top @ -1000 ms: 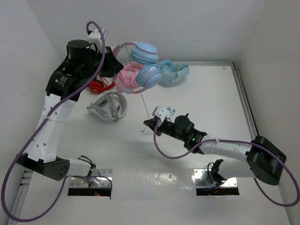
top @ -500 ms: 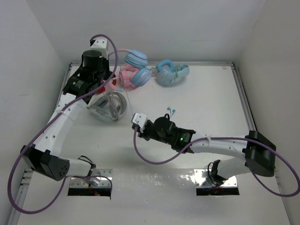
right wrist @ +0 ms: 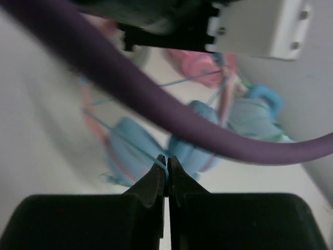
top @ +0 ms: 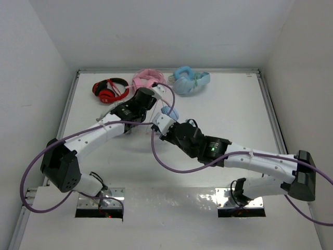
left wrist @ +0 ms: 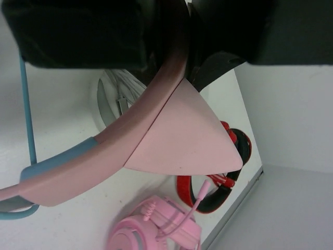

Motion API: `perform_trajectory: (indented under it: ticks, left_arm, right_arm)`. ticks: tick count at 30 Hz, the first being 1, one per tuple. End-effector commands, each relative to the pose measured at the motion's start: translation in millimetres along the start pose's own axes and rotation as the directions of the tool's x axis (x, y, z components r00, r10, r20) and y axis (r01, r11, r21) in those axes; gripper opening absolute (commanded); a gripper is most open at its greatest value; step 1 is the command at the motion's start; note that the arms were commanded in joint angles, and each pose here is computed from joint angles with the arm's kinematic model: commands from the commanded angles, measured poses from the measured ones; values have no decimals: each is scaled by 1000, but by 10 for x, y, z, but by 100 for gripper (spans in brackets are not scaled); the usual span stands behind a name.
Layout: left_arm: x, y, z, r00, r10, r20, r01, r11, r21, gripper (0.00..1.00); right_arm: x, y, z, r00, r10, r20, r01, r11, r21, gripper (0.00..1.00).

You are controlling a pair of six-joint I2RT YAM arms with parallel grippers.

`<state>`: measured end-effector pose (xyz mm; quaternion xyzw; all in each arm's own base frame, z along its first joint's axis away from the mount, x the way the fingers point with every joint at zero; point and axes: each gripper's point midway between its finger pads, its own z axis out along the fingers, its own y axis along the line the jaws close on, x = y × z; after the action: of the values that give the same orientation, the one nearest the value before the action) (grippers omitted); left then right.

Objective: Wrap the headphones

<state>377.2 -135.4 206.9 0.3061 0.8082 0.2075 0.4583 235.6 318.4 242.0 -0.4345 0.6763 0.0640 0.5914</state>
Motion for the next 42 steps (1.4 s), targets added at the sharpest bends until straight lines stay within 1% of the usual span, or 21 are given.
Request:
perform_trajectory:
  ticks: [1, 2, 3, 4, 5, 6, 8, 11, 13, 16, 17, 19, 20, 23, 25, 26, 30, 33, 36, 38, 42]
  left_arm:
    - [-161, 72, -123, 994, 89, 66, -89, 996, -6, 0]
    - [-134, -28, -152, 991, 121, 64, -123, 992, 25, 0]
    - [-129, -160, -195, 984, 161, 72, -165, 985, 50, 0]
    - [-118, -215, -215, 981, 179, 71, -183, 981, 61, 0]
    - [-97, -322, -255, 975, 209, 71, -215, 973, 84, 0]
    - [-90, -362, -272, 973, 222, 70, -228, 969, 93, 0]
    - [-69, -472, -312, 964, 258, 62, -264, 959, 106, 0]
    - [-77, -497, -362, 957, 286, 52, -289, 955, 73, 0]
    - [-110, -556, -400, 955, 287, 72, -294, 950, 104, 0]
    - [-122, -721, -510, 954, 281, 100, -297, 928, 225, 0]
    - [-138, -770, -548, 959, 261, 110, -282, 924, 258, 0]
    - [-180, -877, -646, 961, 237, 141, -272, 899, 343, 0]
    - [-189, -911, -682, 965, 218, 143, -257, 893, 370, 0]
    - [-266, -997, -789, 971, 174, 162, -229, 868, 440, 0]
    - [-338, -1044, -870, 973, 142, 180, -214, 847, 486, 0]
    - [-368, -1056, -903, 973, 132, 186, -210, 839, 501, 0]
    - [-470, -1145, -1087, 973, 86, 214, -199, 782, 591, 0]
    - [-527, -1124, -1235, 972, 55, 230, -192, 754, 628, 0]
    - [-635, -1066, -1383, 966, 12, 257, -182, 737, 651, 0]
    - [-738, -950, -1466, 965, -40, 259, -141, 754, 641, 0]
    - [-762, -669, -1372, 973, -60, 223, -69, 847, 527, 0]
  right_arm:
    - [-59, -789, -245, 990, -117, -76, 137, 919, 369, 0]
    - [-152, -953, -289, 993, -111, -42, 118, 881, 457, 0]
    - [-25, -1094, -337, 972, -198, -128, 236, 830, 505, 0]
    - [29, -1244, -425, 966, -194, -169, 256, 781, 570, 0]
    - [56, -1407, -473, 970, -179, -165, 243, 738, 629, 0]
    - [73, -1503, -514, 955, -213, -207, 297, 708, 641, 0]
    - [144, -1699, -546, 953, -192, -234, 301, 675, 674, 0]
    - [244, -1840, -539, 950, -174, -258, 307, 657, 689, 0]
    - [263, -1877, -496, 954, -174, -246, 298, 661, 689, 0]
    - [243, -1940, -401, 973, -179, -148, 232, 699, 676, 0]
    - [217, -1930, -314, 981, -180, -78, 187, 736, 650, 0]
    - [144, -1923, -288, 984, -180, 11, 137, 781, 609, 0]
    - [33, -1810, -201, 978, -180, 107, 95, 836, 540, 0]
    - [-144, -1798, -195, 964, -116, 239, -15, 874, 485, 0]
    - [-253, -1818, -178, 951, -100, 293, -47, 888, 457, 0]
    - [-264, -1820, -146, 948, -73, 310, -77, 893, 444, 0]
    - [-287, -1829, -68, 946, -39, 321, -97, 912, 397, 0]
    - [-148, -1858, -25, 957, -9, 290, -105, 920, 378, 0]
    - [-66, -1864, -40, 954, 33, 299, -142, 926, 350, 0]
    - [60, -1834, -53, 958, 47, 283, -146, 929, 340, 0]
    - [164, -1805, -183, 954, 59, 295, -165, 923, 348, 0]
